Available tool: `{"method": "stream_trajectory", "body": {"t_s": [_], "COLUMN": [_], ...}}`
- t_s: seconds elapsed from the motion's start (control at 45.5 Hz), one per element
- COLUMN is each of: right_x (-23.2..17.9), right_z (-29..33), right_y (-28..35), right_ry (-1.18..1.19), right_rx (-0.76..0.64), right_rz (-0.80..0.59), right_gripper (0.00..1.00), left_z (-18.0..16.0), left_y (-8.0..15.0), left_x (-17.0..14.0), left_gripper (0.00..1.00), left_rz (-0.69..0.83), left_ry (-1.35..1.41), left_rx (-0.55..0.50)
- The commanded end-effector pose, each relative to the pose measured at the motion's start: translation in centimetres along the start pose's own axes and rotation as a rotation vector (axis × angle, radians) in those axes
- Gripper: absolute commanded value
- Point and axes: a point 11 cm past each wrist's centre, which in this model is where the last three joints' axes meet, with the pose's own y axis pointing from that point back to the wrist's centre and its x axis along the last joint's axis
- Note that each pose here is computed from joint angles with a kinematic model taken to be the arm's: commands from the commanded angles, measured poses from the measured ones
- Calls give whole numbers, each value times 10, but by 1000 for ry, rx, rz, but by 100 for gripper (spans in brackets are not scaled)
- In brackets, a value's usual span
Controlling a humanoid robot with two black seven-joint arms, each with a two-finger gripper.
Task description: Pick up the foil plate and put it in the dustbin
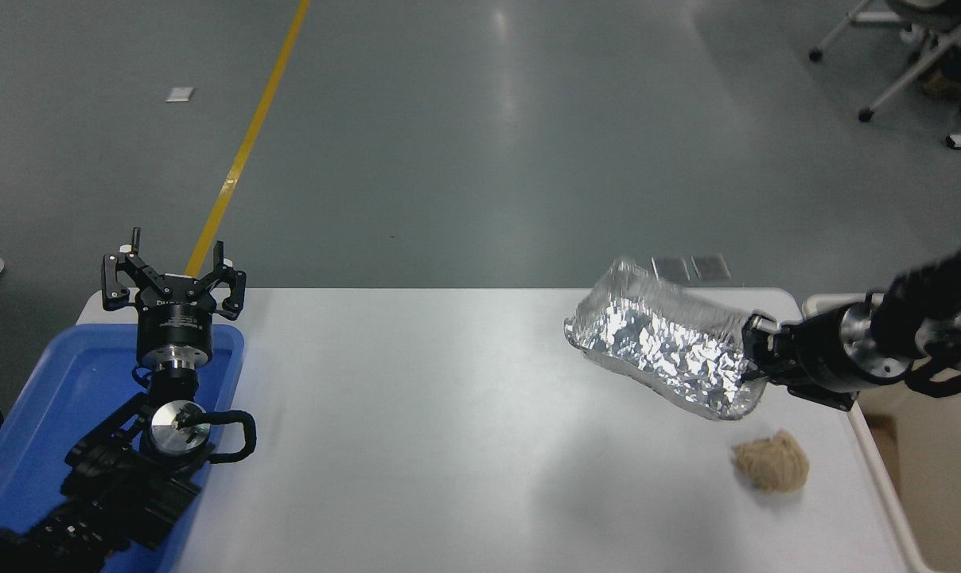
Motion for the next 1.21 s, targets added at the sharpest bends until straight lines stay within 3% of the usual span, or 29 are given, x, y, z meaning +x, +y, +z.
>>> {"method": "stream_trajectory", "body": {"t_s": [0.0, 0.286, 0.593, 0.835, 1.187], "right_x": [8, 12, 39, 85, 109], "right_z": [-24, -9, 53, 129, 255], "right_y": [84, 95, 43, -11, -93], "right_ry": [128, 123, -15, -156, -357], "right_rx": [74, 41, -88, -218, -328], "right_rz": [-24, -25, 26, 174, 413], "right_gripper": [0, 0, 0, 0, 0], "left_z": [0, 0, 0, 0, 0], "left_y": [0, 0, 0, 0, 0], "left_x": [0, 0, 0, 0, 0], "left_gripper": [99, 99, 99, 99, 99], "left_rz": [0, 0, 0, 0, 0], "left_ry": [0, 0, 0, 0, 0], "left_rx": [0, 0, 0, 0, 0]}}
